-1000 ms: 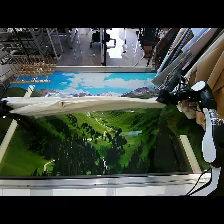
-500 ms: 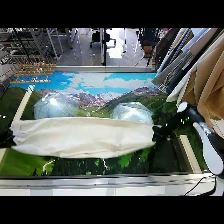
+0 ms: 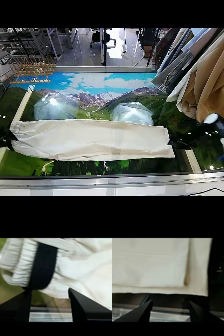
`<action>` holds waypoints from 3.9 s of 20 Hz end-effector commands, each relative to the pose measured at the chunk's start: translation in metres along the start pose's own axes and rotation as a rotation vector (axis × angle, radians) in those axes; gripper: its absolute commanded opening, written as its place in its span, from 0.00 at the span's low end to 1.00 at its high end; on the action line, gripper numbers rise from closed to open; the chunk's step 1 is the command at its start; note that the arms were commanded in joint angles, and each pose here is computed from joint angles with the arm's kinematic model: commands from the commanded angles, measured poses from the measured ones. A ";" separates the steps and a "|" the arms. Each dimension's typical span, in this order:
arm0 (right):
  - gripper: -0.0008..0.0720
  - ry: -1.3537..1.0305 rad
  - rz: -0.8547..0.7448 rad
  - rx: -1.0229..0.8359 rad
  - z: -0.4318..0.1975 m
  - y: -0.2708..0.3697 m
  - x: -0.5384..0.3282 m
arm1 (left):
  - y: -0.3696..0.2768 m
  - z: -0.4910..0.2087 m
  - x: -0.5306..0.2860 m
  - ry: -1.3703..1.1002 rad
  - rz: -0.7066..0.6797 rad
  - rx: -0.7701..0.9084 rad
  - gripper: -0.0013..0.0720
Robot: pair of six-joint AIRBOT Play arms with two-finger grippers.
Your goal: Fold the clothes and pants, and hang the long-sleeved shirts on hangers.
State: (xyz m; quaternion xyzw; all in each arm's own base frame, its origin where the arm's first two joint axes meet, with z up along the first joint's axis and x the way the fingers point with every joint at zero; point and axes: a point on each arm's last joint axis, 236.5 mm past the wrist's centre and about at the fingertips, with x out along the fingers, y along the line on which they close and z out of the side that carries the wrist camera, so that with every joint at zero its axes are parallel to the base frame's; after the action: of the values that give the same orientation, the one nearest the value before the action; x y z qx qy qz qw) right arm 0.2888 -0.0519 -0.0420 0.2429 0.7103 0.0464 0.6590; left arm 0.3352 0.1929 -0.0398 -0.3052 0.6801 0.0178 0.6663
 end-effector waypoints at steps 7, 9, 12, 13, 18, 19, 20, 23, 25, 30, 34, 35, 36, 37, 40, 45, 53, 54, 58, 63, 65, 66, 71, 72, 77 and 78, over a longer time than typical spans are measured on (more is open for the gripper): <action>0.82 -0.230 0.196 0.001 0.062 -0.033 0.024 | -0.099 0.009 -0.013 -0.053 -0.183 0.170 0.49; 0.82 -0.205 0.216 -0.015 0.061 -0.034 0.036 | -0.112 0.007 -0.008 -0.040 -0.180 0.238 0.49; 0.81 -0.191 0.309 -0.061 0.064 -0.016 0.047 | -0.130 0.003 0.000 -0.018 -0.179 0.300 0.49; 0.81 -0.176 0.332 -0.074 0.065 -0.007 0.055 | -0.137 0.001 0.003 -0.009 -0.178 0.317 0.49; 0.03 -0.095 0.309 -0.152 0.062 0.023 0.085 | -0.181 -0.015 0.024 0.052 -0.173 0.450 0.19; 0.03 -0.100 0.266 -0.139 0.064 0.017 0.076 | -0.193 -0.021 0.030 0.070 -0.172 0.489 0.11; 0.03 -0.113 0.191 -0.114 0.065 0.003 0.062 | -0.205 -0.028 0.037 0.093 -0.172 0.518 0.06; 0.03 -0.226 -0.272 0.028 0.063 -0.085 -0.031 | -0.238 -0.068 0.072 0.217 -0.170 0.616 0.04; 0.03 -0.350 -0.537 0.126 0.050 -0.129 -0.113 | -0.255 -0.100 0.103 0.300 -0.161 0.672 0.04; 0.03 -0.432 -0.385 0.052 0.042 -0.051 -0.142 | -0.282 -0.147 0.164 0.384 -0.125 0.773 0.04; 0.03 -0.326 -0.117 -0.205 0.031 0.116 -0.079 | -0.278 -0.151 0.148 0.413 -0.132 0.769 0.04; 0.03 -0.305 -0.092 -0.260 0.021 0.159 -0.058 | -0.275 -0.149 0.139 0.408 -0.137 0.760 0.04; 0.03 -0.295 -0.075 -0.317 0.010 0.197 -0.036 | -0.271 -0.145 0.129 0.395 -0.142 0.748 0.04; 0.03 -0.287 -0.056 -0.375 -0.004 0.236 -0.008 | -0.268 -0.140 0.117 0.370 -0.147 0.735 0.04; 0.03 -0.257 0.003 -0.519 -0.052 0.328 0.087 | -0.259 -0.123 0.090 0.284 -0.158 0.697 0.04; 0.57 -0.228 -0.108 -0.585 -0.041 0.319 0.139 | -0.254 -0.116 0.080 0.253 -0.161 0.679 0.04; 0.76 -0.152 0.029 -0.317 0.019 0.104 0.043 | -0.258 -0.112 0.084 0.227 -0.158 0.687 0.04; 0.76 -0.187 0.126 -0.293 0.026 0.097 0.043 | -0.259 -0.110 0.085 0.216 -0.157 0.689 0.04; 0.81 -0.218 0.242 -0.287 0.043 0.068 0.054 | -0.265 -0.109 0.089 0.199 -0.154 0.703 0.04; 0.66 -0.160 0.390 -0.380 0.039 0.100 0.090 | -0.276 -0.119 0.095 0.218 -0.151 0.743 0.04; 0.03 -0.167 0.387 -0.460 0.041 0.117 0.088 | -0.280 -0.124 0.098 0.227 -0.146 0.760 0.04; 0.03 -0.155 0.307 -0.460 0.045 0.105 0.081 | -0.281 -0.125 0.099 0.228 -0.142 0.767 0.04; 0.03 -0.364 -0.514 -0.129 0.080 -0.055 -0.066 | -0.282 -0.131 0.121 0.221 -0.131 0.767 0.04; 0.03 -0.403 -0.537 -0.094 0.073 -0.061 -0.091 | -0.285 -0.136 0.131 0.223 -0.138 0.765 0.04; 0.03 -0.440 -0.443 -0.151 0.046 0.010 -0.122 | -0.318 -0.173 0.192 0.280 -0.225 0.861 0.04; 0.03 -0.438 -0.387 -0.185 0.041 0.043 -0.117 | -0.332 -0.181 0.197 0.283 -0.285 0.882 0.04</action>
State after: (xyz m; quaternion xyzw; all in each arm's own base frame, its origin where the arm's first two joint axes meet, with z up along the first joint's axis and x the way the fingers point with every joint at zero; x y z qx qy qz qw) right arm 0.3461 -0.1083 0.0433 0.0322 0.5893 -0.0803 0.8032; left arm 0.3352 -0.1932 -0.0630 -0.0729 0.6831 -0.3610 0.6307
